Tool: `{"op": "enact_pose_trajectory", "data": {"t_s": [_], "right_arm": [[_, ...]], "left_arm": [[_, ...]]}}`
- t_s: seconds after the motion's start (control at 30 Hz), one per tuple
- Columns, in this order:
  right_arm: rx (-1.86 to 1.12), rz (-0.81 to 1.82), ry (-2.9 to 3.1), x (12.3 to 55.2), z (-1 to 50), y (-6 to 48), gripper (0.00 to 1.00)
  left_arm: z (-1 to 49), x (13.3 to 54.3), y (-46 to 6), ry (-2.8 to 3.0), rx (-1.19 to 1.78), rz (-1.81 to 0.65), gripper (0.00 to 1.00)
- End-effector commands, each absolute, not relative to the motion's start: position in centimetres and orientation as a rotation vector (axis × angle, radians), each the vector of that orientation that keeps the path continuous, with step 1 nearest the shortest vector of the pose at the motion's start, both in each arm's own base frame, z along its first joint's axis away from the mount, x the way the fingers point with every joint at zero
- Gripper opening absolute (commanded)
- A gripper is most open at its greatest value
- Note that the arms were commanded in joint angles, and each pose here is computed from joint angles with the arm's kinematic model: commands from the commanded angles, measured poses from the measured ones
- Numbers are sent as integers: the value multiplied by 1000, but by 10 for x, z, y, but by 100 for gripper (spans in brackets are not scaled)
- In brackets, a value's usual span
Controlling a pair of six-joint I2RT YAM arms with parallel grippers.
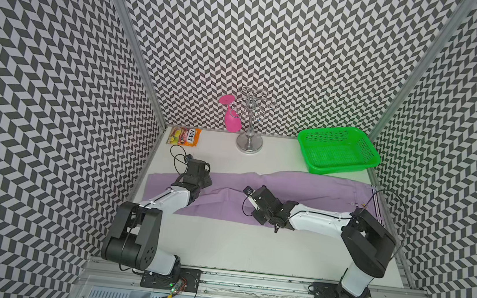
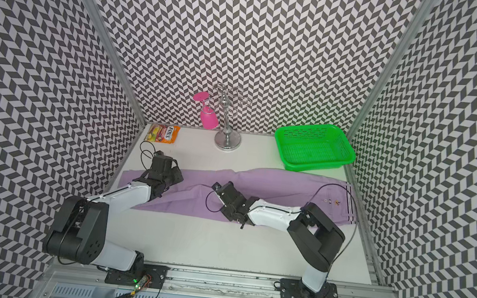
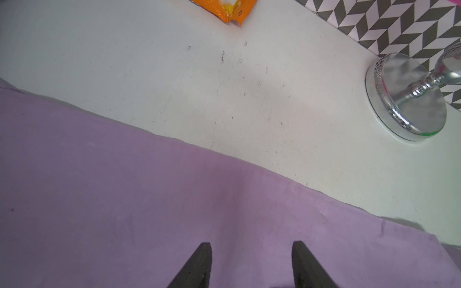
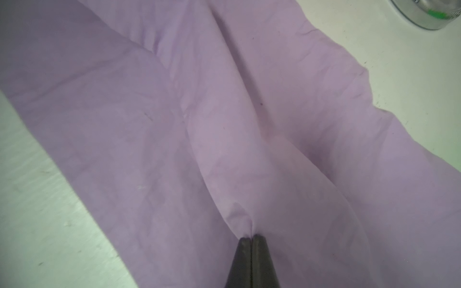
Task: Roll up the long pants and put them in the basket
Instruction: Fold the long pant at the center of the board.
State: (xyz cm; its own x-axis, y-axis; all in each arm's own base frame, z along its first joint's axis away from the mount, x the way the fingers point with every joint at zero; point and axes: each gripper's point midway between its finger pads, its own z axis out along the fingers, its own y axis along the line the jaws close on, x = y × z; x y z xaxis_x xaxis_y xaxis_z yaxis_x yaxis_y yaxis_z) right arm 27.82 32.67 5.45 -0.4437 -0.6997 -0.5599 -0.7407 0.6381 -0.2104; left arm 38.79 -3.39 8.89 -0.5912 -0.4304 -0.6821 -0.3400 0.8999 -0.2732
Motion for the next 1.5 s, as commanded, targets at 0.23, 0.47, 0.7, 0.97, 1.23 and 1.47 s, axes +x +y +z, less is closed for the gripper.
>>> {"op": "enact_pose_trajectory", "data": {"t_s": [0.23,0.47,0.7,0.97,1.23,1.47], "right_arm": [[-1081,259,2340,233,74,324,4],[-1077,293,2454,222,20,322,5],[-981,387,2402,247,60,333,8],[-933,451,2359,273,93,334,12],[-910,454,2402,288,78,317,15],[-920,464,2390,292,93,323,16]], "left_arm": [[88,385,-21,2253,-590,-83,60],[99,381,2,2196,-706,-53,64],[94,369,4,2225,-728,-75,73],[86,348,52,2192,-925,49,97],[53,322,78,2186,-1211,-10,100],[36,309,86,2193,-1231,-33,98]]}}
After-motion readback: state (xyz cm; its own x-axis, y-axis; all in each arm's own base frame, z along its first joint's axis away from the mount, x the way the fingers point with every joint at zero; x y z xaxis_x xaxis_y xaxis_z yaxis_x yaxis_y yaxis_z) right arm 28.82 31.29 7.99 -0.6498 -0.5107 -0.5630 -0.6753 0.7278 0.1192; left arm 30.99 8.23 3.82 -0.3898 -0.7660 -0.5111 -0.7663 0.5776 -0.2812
